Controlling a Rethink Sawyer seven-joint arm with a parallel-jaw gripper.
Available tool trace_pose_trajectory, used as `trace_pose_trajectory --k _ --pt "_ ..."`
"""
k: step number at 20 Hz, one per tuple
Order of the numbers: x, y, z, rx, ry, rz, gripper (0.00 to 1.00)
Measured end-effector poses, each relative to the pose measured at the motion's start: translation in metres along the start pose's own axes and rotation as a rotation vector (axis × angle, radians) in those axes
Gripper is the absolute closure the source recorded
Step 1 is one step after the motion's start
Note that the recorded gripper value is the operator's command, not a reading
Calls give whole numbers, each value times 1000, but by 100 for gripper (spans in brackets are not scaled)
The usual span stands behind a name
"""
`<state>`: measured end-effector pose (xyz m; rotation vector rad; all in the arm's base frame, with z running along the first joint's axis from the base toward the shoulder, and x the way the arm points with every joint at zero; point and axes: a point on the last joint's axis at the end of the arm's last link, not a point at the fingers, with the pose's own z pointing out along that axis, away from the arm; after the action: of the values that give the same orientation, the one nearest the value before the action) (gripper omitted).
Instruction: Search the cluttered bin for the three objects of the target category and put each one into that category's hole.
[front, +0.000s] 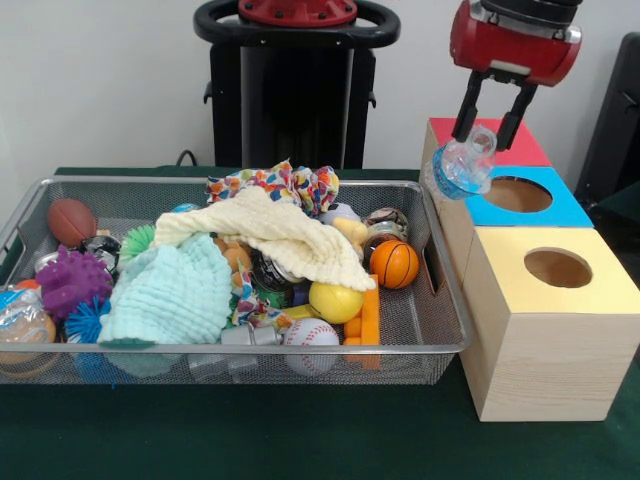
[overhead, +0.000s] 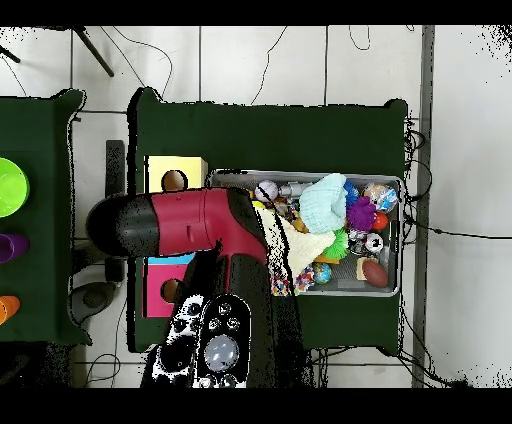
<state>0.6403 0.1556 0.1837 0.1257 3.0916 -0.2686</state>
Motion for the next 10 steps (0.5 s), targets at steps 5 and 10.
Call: trace_pose_trajectory --k 5,10 --pt "5 3 -10 12 8 -5 100" --pt "8 5 -20 15 12 -5 100"
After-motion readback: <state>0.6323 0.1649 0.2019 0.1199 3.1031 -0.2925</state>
